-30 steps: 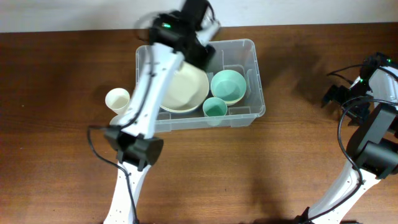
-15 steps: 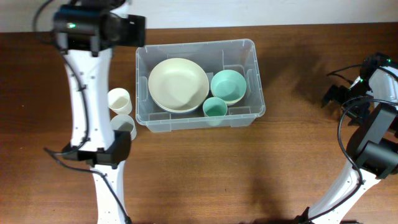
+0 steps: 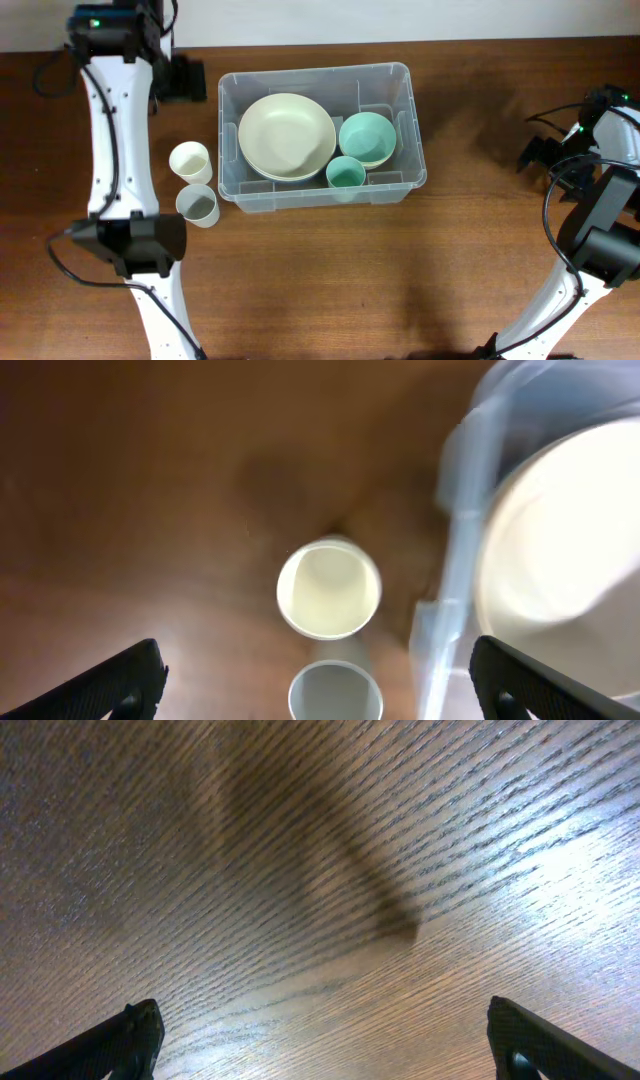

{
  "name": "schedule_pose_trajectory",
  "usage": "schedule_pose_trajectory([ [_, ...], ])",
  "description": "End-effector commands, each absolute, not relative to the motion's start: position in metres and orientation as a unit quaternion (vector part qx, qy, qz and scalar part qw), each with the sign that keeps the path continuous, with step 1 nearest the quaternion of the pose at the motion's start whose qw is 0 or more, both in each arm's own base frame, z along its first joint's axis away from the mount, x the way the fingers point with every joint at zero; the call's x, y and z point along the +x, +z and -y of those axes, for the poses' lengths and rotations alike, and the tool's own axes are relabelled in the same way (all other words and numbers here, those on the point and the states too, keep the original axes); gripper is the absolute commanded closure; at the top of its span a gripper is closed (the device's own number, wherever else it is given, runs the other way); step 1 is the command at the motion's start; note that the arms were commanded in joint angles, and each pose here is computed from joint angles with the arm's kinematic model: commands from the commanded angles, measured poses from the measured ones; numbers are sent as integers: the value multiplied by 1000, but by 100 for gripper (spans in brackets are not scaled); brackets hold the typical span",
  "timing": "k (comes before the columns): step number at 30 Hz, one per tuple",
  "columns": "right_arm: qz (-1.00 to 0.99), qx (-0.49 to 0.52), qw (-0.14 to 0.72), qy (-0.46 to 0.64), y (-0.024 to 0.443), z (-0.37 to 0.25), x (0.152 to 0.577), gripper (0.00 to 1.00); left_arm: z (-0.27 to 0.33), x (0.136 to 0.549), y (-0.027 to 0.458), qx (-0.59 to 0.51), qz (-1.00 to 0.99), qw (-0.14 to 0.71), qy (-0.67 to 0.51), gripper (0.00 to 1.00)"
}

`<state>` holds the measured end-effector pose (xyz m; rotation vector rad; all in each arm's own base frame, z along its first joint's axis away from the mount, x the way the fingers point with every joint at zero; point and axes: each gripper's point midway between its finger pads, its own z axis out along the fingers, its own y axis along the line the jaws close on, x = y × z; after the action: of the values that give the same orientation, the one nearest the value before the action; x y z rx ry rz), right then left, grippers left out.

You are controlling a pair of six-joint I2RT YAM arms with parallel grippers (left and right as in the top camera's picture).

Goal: Pack container
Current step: 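Raise the left gripper and move it left to the cream cup, then lower the left gripper onto the cream cup rim and grip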

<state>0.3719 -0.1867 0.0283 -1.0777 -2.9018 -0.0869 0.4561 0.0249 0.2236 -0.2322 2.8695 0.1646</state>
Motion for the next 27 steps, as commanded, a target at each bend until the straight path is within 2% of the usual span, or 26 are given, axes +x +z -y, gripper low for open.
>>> schedule_pose_trajectory([
  [1, 937, -347, 15, -26, 34, 189, 371, 1, -52, 444, 204, -166, -980, 90, 57, 0],
  [10, 937, -347, 15, -26, 34, 189, 371, 1, -74, 417, 153, -222, -975, -4, 24, 1],
  [27, 937, -347, 15, -26, 34, 189, 371, 1, -68, 396, 81, -215, -973, -76, 29, 2],
])
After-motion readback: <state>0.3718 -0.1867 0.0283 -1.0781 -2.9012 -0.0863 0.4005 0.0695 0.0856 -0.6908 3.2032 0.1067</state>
